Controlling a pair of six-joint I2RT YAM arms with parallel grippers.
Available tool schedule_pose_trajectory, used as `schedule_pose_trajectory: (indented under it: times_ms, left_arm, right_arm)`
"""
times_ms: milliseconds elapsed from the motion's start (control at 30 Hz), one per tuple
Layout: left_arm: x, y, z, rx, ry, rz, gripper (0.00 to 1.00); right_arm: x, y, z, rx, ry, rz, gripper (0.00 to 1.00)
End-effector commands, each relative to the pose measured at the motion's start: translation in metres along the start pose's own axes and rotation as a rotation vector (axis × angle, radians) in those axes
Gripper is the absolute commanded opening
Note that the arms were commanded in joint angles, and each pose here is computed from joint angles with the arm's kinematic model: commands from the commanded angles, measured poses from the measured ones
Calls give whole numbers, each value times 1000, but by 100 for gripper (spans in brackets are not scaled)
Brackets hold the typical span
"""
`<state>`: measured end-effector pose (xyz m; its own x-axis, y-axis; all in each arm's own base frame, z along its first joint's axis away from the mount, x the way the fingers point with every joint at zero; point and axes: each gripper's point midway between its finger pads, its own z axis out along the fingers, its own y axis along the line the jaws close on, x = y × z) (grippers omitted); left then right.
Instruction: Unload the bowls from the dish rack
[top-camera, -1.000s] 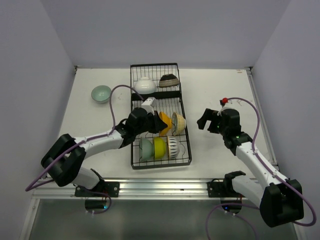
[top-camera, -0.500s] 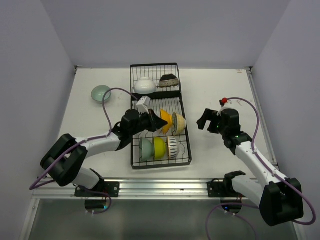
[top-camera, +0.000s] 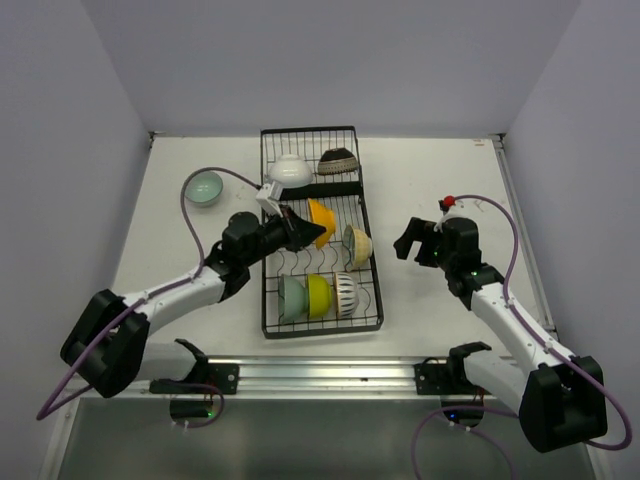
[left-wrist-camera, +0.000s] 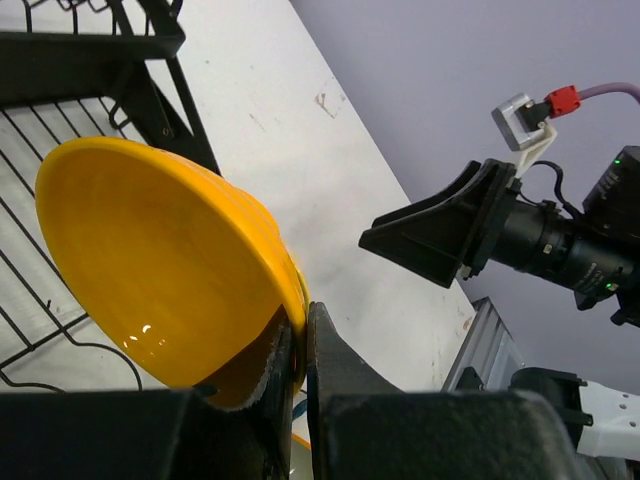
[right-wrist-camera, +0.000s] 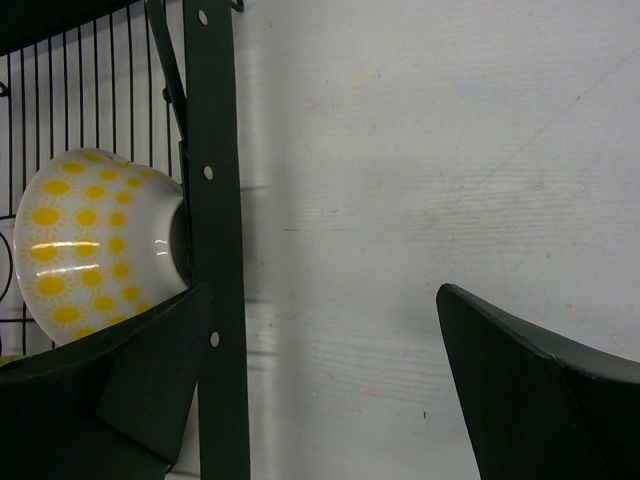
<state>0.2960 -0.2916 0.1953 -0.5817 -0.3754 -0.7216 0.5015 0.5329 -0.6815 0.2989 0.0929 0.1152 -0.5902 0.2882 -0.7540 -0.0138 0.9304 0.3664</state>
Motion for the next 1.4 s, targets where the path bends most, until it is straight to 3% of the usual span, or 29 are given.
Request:
schedule_pose_trajectory:
  times_ms: [0, 67, 200, 267, 367, 500, 700, 933, 1100, 1367]
  left_arm:
    - [-48, -44, -14, 102, -95, 125, 0]
    - [-67, -60, -30, 122, -138, 208, 0]
    - [-95, -57, -62, -22, -165, 347, 0]
    - [-121, -34, -79, -219, -224, 406, 0]
    - [-135, 15, -107, -554, -142, 447, 0]
    - [-157, 63, -133, -819, -98, 447, 0]
    - [-176, 132, -146, -997, -15, 390, 0]
    - [-177, 195, -128, -1151, 139, 369, 0]
    - [-207, 199, -111, -1147, 100, 398, 0]
    - [-214, 240, -104, -1219, 185, 395, 0]
  right_arm:
    - [-17, 5, -1, -9, -48, -20, 99]
    - [-17, 5, -2, -8, -50, -18, 98]
    - [-17, 6, -1, -13, -50, -18, 98]
    - [-16, 6, -1, -14, -48, -18, 98]
    - [-16, 7, -1, -18, -46, -18, 98]
    - [-15, 8, 0, -23, -42, -18, 99]
    - [-15, 7, 0, -22, -41, -18, 99]
    - [-14, 8, 1, -25, -35, -19, 98]
    - [-13, 8, 2, -24, -26, -19, 99]
    - [-13, 8, 4, -18, -12, -23, 98]
